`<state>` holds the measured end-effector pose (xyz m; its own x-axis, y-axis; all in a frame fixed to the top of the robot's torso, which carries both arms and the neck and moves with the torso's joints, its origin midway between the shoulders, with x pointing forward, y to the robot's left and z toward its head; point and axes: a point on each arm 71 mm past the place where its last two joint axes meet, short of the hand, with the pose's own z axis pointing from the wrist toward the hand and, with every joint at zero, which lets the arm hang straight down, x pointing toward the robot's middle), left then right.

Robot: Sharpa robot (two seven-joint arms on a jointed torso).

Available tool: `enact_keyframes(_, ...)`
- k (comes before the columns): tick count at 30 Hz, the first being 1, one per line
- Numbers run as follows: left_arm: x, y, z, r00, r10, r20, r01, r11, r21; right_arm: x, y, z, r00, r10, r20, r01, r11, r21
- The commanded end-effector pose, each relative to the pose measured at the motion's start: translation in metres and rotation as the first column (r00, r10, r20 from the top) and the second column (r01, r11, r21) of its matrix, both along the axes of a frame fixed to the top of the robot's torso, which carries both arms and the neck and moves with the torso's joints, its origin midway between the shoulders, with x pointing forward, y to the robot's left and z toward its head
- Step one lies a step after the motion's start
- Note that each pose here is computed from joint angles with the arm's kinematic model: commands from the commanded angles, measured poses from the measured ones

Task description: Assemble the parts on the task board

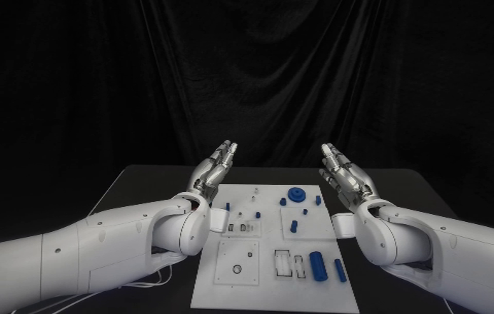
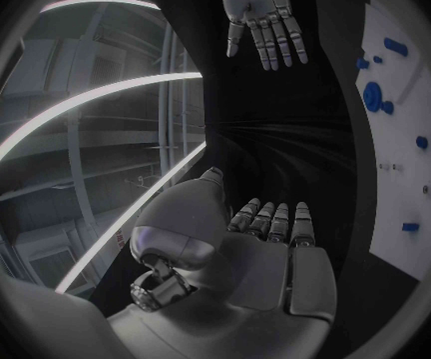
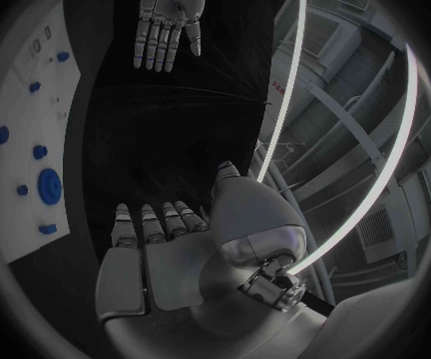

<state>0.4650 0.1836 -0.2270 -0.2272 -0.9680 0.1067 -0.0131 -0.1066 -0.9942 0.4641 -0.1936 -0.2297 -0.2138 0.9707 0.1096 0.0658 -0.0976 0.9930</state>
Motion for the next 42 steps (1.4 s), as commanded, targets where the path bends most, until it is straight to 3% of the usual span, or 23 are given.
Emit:
enact_keyframes(1,-0.0008,-0.01,0.0109,0.984,-0.159,0.076,0.171,0.966,-0.192,-0.001,0.007,0.003,0.984,0.172,-0.036,-0.163,0.971,0.177)
enact_keyframes(9,-0.0017,-0.013,0.0175,0.951,-0.277,0.137,0.307,0.894,-0.325,-0.003,0.005,0.005,0.948,0.315,-0.042,-0.288,0.908,0.304)
enact_keyframes(15,-0.0021,-0.014,0.0199,0.938,-0.309,0.16,0.347,0.863,-0.368,-0.004,0.004,0.006,0.932,0.36,-0.037,-0.325,0.879,0.348)
enact_keyframes(19,-0.0021,-0.014,0.0203,0.935,-0.313,0.164,0.353,0.857,-0.375,-0.004,0.004,0.007,0.929,0.368,-0.036,-0.332,0.874,0.356)
enact_keyframes(20,-0.0019,0.015,0.024,0.882,-0.371,0.289,0.438,0.873,-0.215,-0.002,-0.017,0.013,0.913,0.409,0.018,-0.391,0.858,0.334)
enact_keyframes(27,-0.0034,0.017,0.0246,0.879,-0.376,0.292,0.444,0.869,-0.219,-0.005,-0.024,0.014,0.909,0.415,0.022,-0.399,0.857,0.326)
enact_keyframes(37,-0.0072,0.033,0.0267,0.891,-0.34,0.302,0.41,0.887,-0.211,-0.004,-0.031,0.021,0.91,0.414,0.037,-0.405,0.864,0.299)
enact_keyframes(42,-0.0118,0.04,0.0292,0.893,-0.323,0.312,0.398,0.893,-0.213,-0.003,-0.039,0.029,0.917,0.395,0.051,-0.394,0.879,0.268)
